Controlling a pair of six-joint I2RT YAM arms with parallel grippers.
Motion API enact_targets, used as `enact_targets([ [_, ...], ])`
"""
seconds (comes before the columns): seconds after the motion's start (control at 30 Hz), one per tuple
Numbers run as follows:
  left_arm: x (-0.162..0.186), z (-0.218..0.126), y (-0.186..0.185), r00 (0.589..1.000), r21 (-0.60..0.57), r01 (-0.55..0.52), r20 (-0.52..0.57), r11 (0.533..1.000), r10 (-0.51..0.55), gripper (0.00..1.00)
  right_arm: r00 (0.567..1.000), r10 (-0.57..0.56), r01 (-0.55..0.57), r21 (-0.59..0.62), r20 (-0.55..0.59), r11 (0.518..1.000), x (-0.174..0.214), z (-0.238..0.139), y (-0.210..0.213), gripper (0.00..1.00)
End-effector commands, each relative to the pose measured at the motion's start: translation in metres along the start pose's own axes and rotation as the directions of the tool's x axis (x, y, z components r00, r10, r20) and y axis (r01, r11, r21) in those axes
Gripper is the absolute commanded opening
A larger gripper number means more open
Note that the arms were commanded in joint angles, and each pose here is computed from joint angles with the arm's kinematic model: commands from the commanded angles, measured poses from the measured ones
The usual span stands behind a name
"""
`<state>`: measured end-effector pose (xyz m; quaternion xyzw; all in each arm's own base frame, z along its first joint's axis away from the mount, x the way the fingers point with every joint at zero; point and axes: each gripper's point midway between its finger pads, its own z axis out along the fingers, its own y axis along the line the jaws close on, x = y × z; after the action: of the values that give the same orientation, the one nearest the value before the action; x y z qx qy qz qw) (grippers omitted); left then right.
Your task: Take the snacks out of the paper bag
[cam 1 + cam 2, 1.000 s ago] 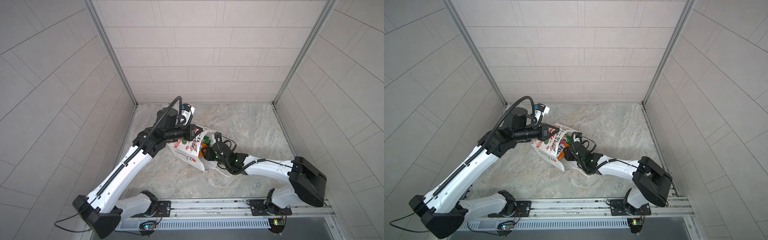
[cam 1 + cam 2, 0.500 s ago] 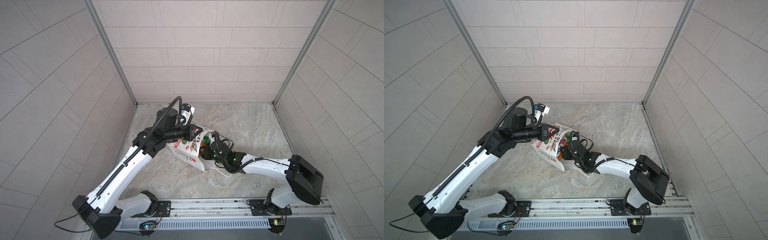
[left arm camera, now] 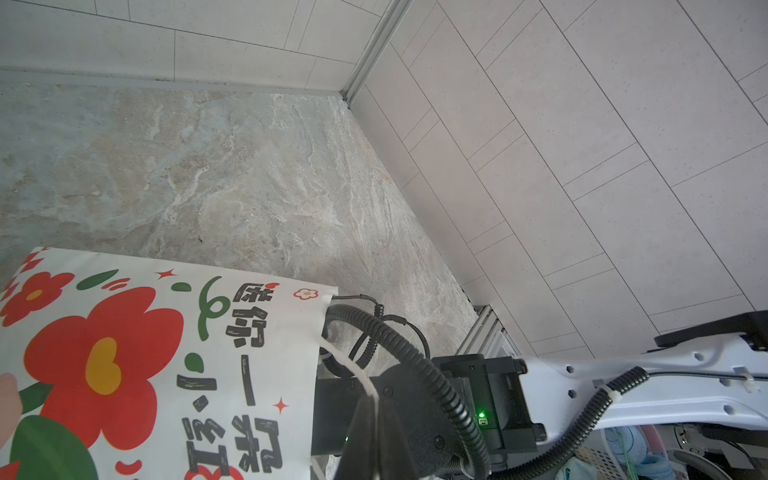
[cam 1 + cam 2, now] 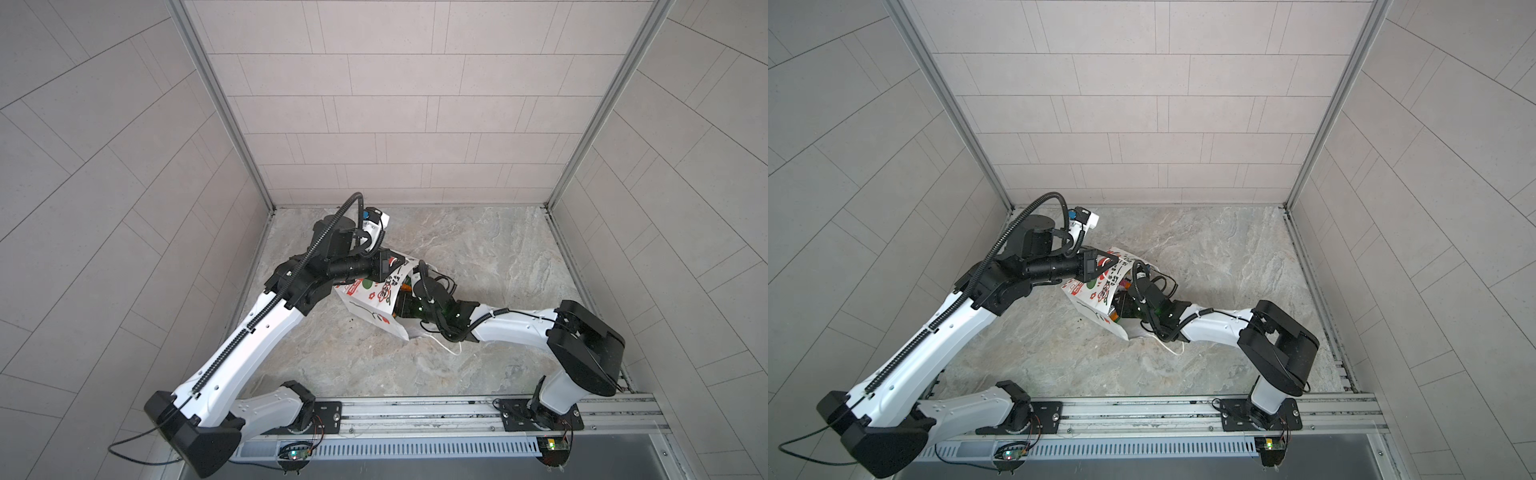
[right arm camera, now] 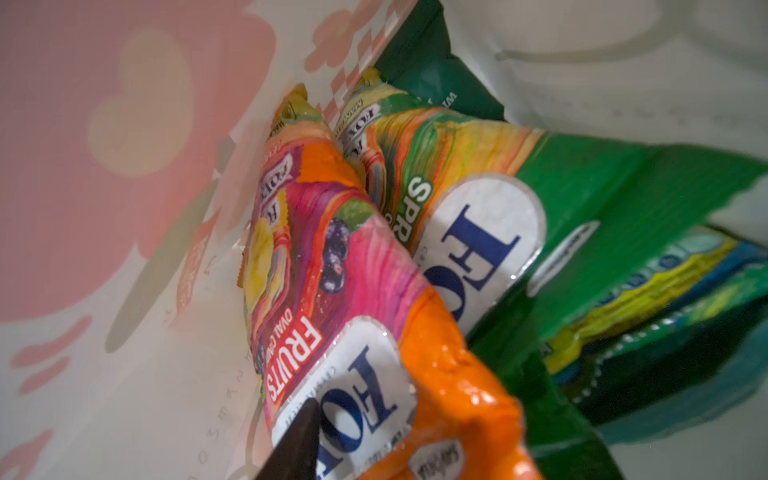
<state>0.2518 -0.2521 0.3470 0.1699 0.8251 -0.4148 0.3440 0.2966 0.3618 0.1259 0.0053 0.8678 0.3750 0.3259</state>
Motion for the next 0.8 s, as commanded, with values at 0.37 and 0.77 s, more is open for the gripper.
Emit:
enact_targets([
  [0.37, -0.014, -0.019, 0.017, 0.995, -0.15, 0.008, 0.097, 0.989, 0.006, 0.0, 0.995, -0.077, 0.082, -0.074, 0.067, 0.994, -0.02, -0.018, 0.022, 0.0],
  [0.77, -0.013, -0.022, 0.037, 0.992, -0.245, 0.031, 0.125, 0.969, 0.0, 0.0, 0.987, -0.144, 0.153, -0.134, 0.069, 0.979, -0.031, -0.055, 0.041, 0.0],
])
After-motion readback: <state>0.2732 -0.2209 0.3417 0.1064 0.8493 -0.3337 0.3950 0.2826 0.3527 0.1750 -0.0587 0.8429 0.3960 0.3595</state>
